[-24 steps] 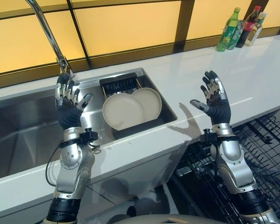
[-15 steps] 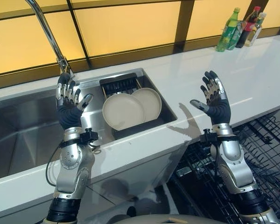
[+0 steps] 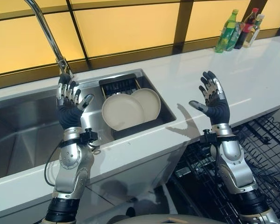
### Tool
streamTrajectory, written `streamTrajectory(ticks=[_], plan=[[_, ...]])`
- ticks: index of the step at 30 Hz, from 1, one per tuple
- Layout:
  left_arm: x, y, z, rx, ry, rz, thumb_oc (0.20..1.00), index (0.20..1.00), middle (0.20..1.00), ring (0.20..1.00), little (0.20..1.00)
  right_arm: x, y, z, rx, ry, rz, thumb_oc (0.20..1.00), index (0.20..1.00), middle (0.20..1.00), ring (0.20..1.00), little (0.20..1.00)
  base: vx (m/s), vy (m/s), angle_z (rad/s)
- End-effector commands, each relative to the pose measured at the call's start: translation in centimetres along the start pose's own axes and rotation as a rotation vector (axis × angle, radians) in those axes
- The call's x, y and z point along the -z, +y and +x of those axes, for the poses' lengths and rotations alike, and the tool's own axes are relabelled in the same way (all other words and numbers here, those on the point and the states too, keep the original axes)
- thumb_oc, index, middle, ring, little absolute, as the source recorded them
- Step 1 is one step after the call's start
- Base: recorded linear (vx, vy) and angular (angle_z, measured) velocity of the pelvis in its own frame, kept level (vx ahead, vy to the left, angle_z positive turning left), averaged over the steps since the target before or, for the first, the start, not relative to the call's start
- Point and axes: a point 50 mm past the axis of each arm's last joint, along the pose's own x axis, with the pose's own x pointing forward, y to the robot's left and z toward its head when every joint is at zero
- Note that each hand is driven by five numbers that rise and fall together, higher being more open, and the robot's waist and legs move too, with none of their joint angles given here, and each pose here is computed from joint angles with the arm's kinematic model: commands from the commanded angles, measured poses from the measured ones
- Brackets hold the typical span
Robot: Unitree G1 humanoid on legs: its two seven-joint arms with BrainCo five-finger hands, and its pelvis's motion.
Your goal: Pick up plates and place into dishwasher.
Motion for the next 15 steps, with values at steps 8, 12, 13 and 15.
streamTrajectory(ticks=[8,12,13,15], plan=[[-0.5,1.6,1.2,0.046,0.003,0.217,1.0,1.0,1.0,1.0,1.0,-2.7,1.0,1.4,-0.058,-0.153,-0.013,1.0,1.0,1.0,1.0,1.0,-0.03,0.019,-0.13],[0.1,2.9,2.5,0.04,0.071,0.305,1.0,1.0,1.0,1.0,1.0,-2.8,0.0,1.5,-0.04,-0.144,-0.02,1.0,1.0,1.0,1.0,1.0,0.02,0.164,-0.15],[0.3,3.2,2.8,0.036,0.088,0.318,1.0,1.0,1.0,1.0,1.0,-2.8,-0.1,1.6,-0.041,-0.14,-0.022,1.0,1.0,1.0,1.0,1.0,0.06,0.185,-0.08],[0.7,3.7,3.2,0.023,0.112,0.347,1.0,1.0,1.0,1.0,1.0,-2.7,-0.1,1.6,-0.044,-0.131,-0.021,1.0,1.0,1.0,1.0,1.0,0.07,0.149,-0.07]])
